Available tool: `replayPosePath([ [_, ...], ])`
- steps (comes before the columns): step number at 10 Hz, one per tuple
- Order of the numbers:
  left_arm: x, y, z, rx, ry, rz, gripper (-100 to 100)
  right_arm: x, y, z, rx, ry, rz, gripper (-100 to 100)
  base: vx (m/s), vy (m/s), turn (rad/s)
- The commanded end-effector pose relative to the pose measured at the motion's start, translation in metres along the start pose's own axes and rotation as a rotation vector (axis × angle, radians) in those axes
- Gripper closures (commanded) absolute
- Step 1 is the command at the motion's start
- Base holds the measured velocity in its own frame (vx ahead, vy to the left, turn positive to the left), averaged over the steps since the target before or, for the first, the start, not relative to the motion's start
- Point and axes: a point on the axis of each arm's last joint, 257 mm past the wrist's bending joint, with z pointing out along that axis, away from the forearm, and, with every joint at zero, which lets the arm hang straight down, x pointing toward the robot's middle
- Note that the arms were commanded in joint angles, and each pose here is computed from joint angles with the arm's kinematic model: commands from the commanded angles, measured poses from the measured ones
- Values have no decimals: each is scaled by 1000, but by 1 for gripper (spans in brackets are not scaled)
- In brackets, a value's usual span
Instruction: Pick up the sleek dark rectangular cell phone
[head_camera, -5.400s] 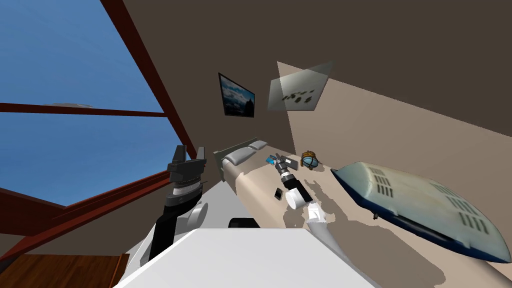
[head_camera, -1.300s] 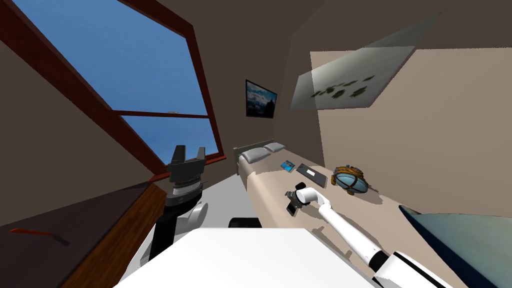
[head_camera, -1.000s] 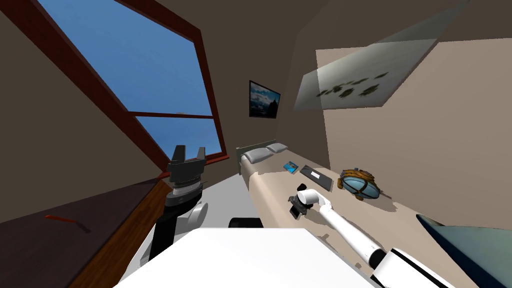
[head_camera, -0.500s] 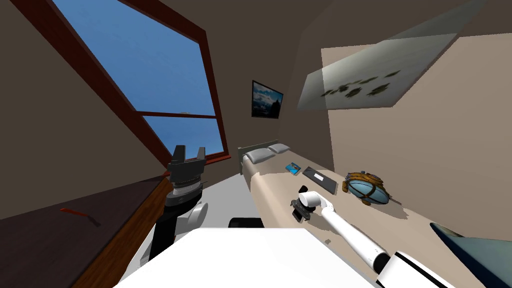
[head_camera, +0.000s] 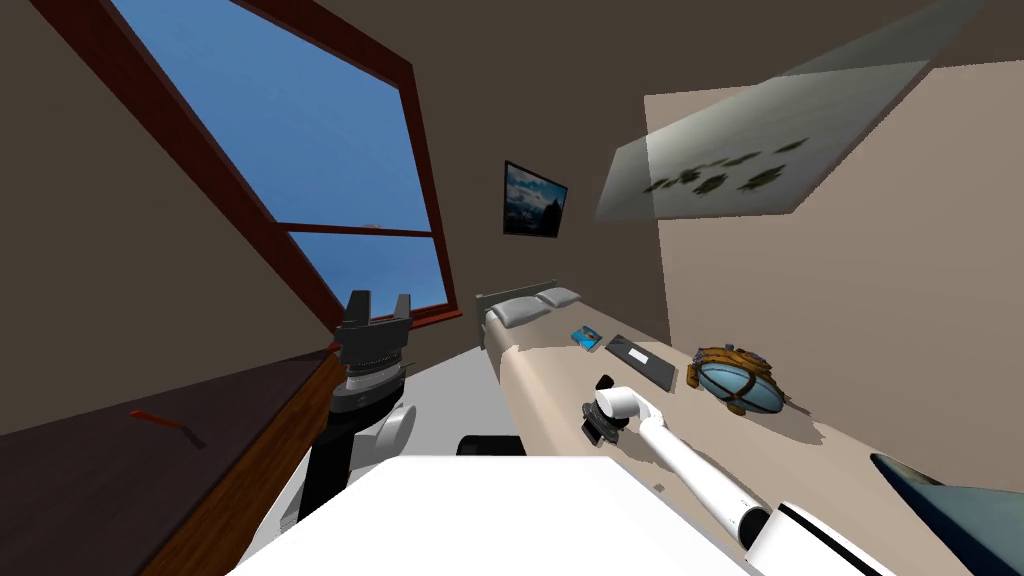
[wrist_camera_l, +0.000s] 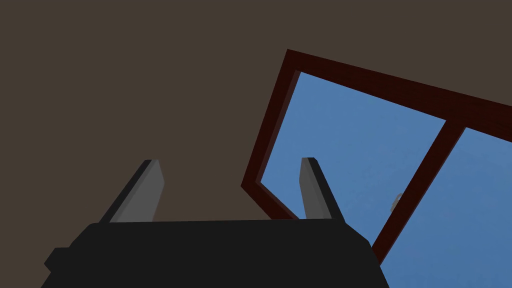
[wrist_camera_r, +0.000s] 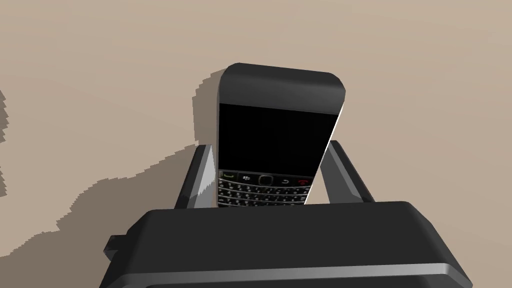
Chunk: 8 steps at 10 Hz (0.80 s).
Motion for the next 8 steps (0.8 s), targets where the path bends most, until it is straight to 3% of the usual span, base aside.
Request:
replayPosePath([
  [1, 0, 0, 0, 0, 0, 0, 0, 0, 0, 0, 0, 0, 0, 100, 0, 0, 0],
  [3, 0, 0, 0, 0, 0, 0, 0, 0, 0, 0, 0, 0, -1, 100, 0, 0, 0],
  [4, 0, 0, 0, 0, 0, 0, 0, 0, 0, 0, 0, 0, -2, 0, 0, 0, 0],
  [5, 0, 0, 0, 0, 0, 0, 0, -5, 3, -10, -4, -1, -9, 100, 2, 26, -67],
  [6, 0, 0, 0, 0, 0, 0, 0, -10, 4, -18, -4, -1, -16, 100, -2, 48, -74],
  [7, 0, 0, 0, 0, 0, 0, 0, -9, 2, -14, -4, -3, -12, 100, -1, 22, -15],
  [8, 0, 0, 0, 0, 0, 0, 0, -9, 2, -15, -4, -2, -13, 0, 0, 0, 0],
])
